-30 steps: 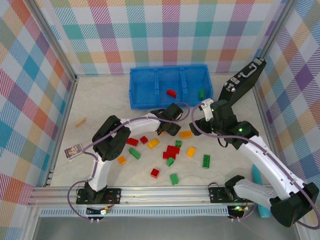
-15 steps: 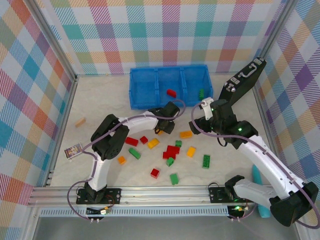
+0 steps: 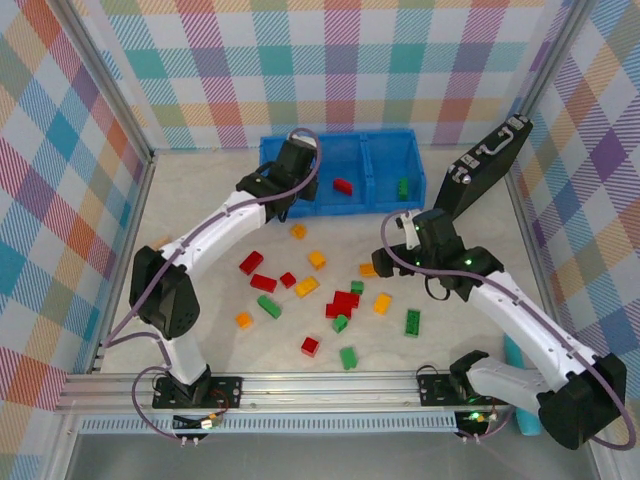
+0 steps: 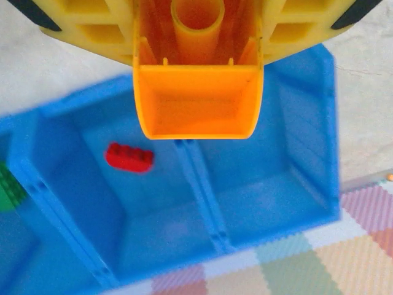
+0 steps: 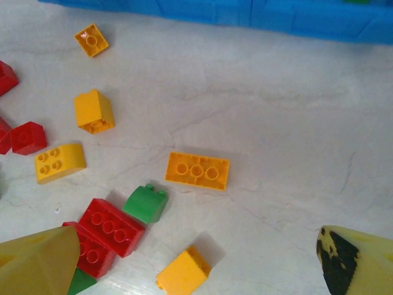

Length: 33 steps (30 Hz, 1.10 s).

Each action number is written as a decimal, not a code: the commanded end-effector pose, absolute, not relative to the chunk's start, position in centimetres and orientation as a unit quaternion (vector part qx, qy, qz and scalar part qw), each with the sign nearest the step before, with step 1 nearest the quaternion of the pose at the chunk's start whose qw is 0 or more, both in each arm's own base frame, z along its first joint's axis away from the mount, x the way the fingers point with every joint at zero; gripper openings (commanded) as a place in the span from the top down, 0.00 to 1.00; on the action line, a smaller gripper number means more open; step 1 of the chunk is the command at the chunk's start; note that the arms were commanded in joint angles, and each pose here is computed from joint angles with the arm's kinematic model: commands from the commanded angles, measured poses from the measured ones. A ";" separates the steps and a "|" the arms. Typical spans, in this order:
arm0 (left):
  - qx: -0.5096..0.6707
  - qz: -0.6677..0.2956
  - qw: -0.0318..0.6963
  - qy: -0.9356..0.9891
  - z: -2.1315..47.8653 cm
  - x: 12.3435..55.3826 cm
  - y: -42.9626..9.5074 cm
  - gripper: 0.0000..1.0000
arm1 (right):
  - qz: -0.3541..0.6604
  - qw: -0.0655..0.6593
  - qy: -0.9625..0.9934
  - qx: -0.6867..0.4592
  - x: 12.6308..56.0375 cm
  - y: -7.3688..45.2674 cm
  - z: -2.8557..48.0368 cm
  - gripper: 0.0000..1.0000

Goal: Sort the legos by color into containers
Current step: Place the lego in the container.

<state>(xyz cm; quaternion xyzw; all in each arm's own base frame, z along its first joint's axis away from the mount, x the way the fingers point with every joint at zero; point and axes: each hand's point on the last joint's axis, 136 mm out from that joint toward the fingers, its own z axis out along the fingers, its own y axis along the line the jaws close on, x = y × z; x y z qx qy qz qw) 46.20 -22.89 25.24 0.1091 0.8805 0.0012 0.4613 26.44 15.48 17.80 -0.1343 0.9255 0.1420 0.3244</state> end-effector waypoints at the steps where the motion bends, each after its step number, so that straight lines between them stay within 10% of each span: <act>1: 0.057 0.028 0.468 0.881 23.7 49.2 -20.4 0.81 | 0.182 0.308 0.929 -0.096 26.7 16.6 17.5 0.01; 13: -0.010 -0.007 0.407 0.914 15.4 57.6 -17.0 0.79 | 0.194 0.294 0.933 -0.076 25.9 16.4 21.3 0.01; 29: 0.001 -0.021 0.350 0.936 11.6 57.1 -18.0 0.46 | 0.187 0.298 0.932 -0.089 26.3 16.6 22.0 0.01; 33: 0.004 -0.022 0.349 0.937 12.3 56.5 -18.1 0.52 | 0.182 0.302 0.931 -0.094 26.2 16.4 22.3 0.01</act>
